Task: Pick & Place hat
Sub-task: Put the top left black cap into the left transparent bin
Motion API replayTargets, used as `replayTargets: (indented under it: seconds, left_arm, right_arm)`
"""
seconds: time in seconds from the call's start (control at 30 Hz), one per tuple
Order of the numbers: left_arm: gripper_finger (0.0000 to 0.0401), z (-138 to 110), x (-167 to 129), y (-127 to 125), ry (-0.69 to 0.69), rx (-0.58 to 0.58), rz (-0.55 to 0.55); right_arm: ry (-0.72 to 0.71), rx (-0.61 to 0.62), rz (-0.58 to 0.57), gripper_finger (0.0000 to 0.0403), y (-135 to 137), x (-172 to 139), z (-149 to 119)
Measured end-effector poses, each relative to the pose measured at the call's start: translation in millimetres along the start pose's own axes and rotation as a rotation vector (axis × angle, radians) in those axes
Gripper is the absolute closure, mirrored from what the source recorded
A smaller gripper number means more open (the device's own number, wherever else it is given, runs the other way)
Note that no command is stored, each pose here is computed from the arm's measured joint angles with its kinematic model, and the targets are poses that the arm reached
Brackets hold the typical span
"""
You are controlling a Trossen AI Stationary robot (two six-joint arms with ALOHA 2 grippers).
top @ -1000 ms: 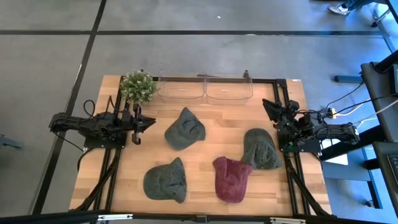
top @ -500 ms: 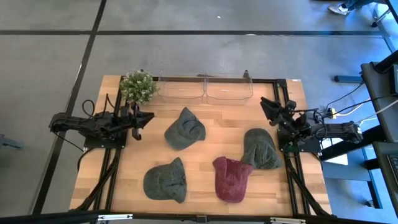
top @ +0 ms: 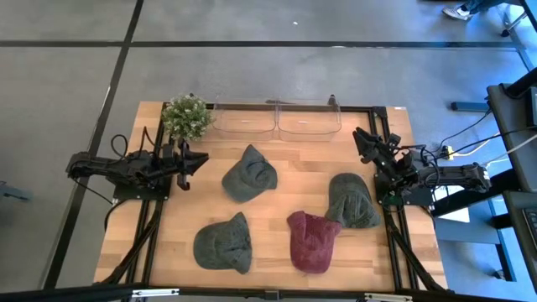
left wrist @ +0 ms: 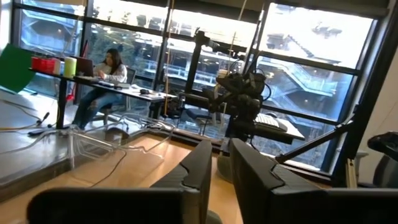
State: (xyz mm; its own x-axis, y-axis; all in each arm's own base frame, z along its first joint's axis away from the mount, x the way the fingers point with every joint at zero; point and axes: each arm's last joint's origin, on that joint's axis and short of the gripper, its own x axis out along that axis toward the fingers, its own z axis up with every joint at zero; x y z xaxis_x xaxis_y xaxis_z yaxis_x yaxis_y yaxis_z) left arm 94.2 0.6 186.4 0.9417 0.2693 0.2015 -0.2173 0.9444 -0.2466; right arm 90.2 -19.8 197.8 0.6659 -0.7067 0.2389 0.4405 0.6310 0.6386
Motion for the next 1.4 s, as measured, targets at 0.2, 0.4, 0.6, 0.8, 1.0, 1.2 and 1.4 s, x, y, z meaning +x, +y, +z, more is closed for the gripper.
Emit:
replayTargets:
  seconds: [0.2, 0.4, 0.6, 0.8, 1.0, 1.2, 1.4]
  left_arm:
    - [0.0260, 0, 0, 2, -0.012, 0.002, 0.070]
    - [0.0200, 0, 0, 1, -0.008, -0.012, 0.040]
    - [0.0184, 12, 0, -2, -0.070, -0.245, -0.004]
    - [0.0188, 45, 4, -10, -0.156, -0.113, -0.068]
    - [0.0186, 60, 7, -14, -0.219, -0.055, -0.085]
    - [0.0193, 80, 21, -24, -0.185, -0.039, -0.103]
    - [0.0201, 102, 55, -43, -0.115, 0.069, -0.140]
  right_arm:
    - [0.000, 0.000, 0.000, 0.0114, 0, 0, 0]
    - [0.001, 0.000, 0.000, 0.0114, 0, 0, 0]
    - [0.001, 0.002, 0.000, 0.0114, 0, 0, 0]
    - [0.004, -0.008, -0.003, 0.0114, 0, 0, -1]
    - [0.013, -0.012, -0.008, 0.0114, -1, 0, -2]
    - [0.013, -0.015, -0.008, 0.0114, -1, 0, -2]
    - [0.014, -0.017, -0.008, 0.0114, -1, 0, -2]
